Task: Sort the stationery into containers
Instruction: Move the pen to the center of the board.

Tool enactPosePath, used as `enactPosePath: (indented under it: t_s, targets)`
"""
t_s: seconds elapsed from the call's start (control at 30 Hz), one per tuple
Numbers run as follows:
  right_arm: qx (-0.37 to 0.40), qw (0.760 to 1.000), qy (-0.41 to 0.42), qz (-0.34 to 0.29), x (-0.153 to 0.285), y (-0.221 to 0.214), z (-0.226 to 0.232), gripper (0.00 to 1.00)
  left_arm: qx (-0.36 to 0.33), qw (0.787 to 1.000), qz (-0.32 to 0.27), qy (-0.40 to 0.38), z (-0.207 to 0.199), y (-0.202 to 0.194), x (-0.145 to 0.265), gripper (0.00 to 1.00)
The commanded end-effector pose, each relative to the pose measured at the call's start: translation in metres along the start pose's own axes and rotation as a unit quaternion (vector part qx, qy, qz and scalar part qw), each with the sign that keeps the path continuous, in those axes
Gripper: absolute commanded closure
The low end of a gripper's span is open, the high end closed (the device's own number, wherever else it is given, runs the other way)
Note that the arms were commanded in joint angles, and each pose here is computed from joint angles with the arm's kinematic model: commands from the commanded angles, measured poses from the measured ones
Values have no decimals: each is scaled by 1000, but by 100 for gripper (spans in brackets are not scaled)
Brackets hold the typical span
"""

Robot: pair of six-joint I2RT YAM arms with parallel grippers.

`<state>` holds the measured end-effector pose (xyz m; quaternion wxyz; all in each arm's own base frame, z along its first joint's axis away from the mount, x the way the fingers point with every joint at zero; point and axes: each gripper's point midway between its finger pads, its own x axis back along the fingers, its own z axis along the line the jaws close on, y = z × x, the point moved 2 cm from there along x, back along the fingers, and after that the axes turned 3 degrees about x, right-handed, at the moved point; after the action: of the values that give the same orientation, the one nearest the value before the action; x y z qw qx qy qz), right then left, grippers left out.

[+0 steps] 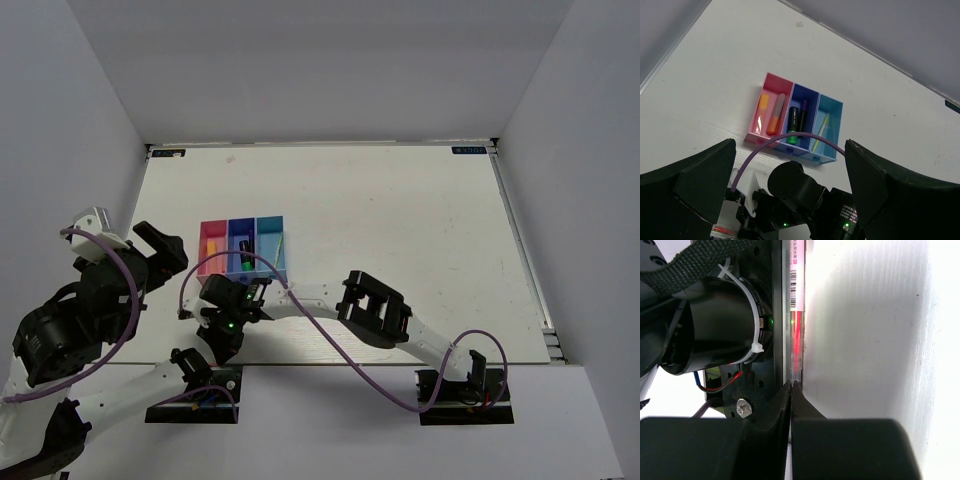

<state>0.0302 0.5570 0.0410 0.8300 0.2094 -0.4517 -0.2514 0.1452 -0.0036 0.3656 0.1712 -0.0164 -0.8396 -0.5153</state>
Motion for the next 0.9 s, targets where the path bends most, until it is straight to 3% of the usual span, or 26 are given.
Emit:
enactPosePath:
  t_s: [0.0, 0.87]
  targets:
    - [13, 1000, 12, -13, -2, 11, 7, 100, -87, 994, 40, 51, 35, -19, 5, 0]
    - [3, 1000, 8, 0, -8, -5, 2, 100, -89, 994, 40, 56, 37, -20, 4, 0]
